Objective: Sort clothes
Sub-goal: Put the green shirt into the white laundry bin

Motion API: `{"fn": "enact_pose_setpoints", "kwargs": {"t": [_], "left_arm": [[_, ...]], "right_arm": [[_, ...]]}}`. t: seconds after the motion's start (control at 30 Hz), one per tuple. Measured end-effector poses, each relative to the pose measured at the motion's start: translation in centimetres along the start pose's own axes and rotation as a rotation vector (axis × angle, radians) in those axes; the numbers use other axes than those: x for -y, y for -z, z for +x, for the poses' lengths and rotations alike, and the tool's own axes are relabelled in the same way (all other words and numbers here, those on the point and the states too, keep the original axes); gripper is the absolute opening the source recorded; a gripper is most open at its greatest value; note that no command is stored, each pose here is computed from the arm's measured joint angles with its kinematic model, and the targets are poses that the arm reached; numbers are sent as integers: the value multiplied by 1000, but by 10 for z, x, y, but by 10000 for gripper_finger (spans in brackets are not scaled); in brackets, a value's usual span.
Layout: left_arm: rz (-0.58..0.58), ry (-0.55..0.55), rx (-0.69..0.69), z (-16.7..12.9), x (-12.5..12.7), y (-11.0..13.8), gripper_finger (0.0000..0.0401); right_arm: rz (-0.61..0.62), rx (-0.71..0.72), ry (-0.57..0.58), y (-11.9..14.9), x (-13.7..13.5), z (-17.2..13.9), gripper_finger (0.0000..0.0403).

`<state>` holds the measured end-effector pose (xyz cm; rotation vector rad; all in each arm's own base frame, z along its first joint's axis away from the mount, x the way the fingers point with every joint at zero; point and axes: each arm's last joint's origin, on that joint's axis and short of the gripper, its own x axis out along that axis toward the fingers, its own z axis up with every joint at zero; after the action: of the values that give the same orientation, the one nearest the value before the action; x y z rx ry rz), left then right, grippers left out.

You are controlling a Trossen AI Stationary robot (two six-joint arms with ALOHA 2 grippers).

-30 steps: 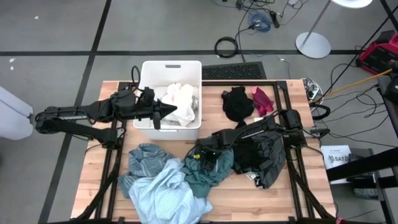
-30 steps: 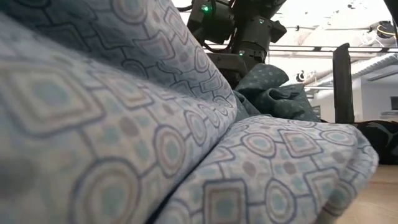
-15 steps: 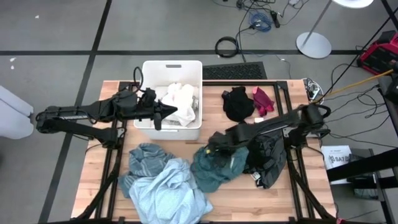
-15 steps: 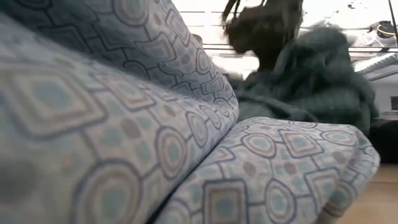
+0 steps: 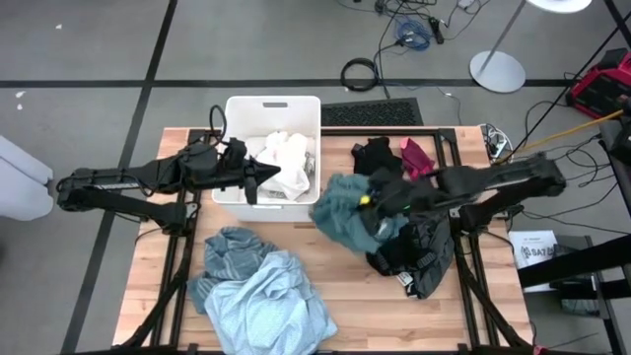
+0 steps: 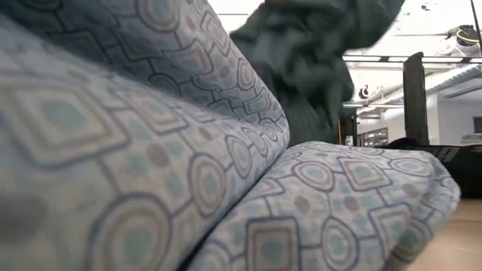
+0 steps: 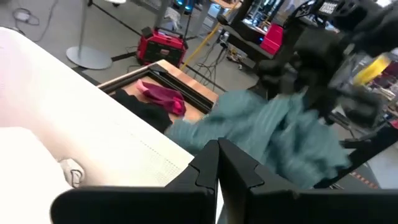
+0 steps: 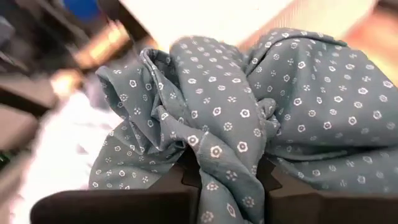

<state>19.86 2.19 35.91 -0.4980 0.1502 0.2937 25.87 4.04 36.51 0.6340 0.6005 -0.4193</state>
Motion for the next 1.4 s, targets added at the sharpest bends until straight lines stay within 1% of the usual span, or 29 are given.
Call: {"fn": "enact_pose_setpoints", "kwargs": {"t": [0.2, 0.37, 0.5, 0.6, 0.7, 0.77, 0.97, 1.23, 1.3, 1.4], "left_arm": [[15, 1, 30, -7, 0, -3, 15], [61, 7, 83, -22, 0, -10, 15], [82, -45, 162, -39, -2, -16, 15], [74, -91, 200, -51, -5, -18, 15], [73, -108, 200, -61, -7, -17, 15], [68, -111, 195, -65, -9, -17, 15], [72, -122, 177, -71, -11, -15, 15], [81, -138, 145, -70, -12, -12, 15], [81, -138, 146, -70, -12, -12, 15], [85, -153, 156, -71, -13, -12, 15]], "right_arm": [[0, 318, -147, -31, -1, -41, 42], [-40, 565, -260, -59, -2, -61, 42], [-41, 763, -283, -84, 2, -66, 42], [-37, 841, -335, -102, 8, -60, 42], [-26, 841, -400, -116, 13, -42, 42], [-9, 813, -416, -122, 17, -24, 42], [41, 657, -439, -126, 23, 46, 43], [125, 538, -574, -117, 21, 130, 43], [152, 486, -584, -111, 22, 149, 43], [142, 430, -544, -99, 23, 171, 43]]}}
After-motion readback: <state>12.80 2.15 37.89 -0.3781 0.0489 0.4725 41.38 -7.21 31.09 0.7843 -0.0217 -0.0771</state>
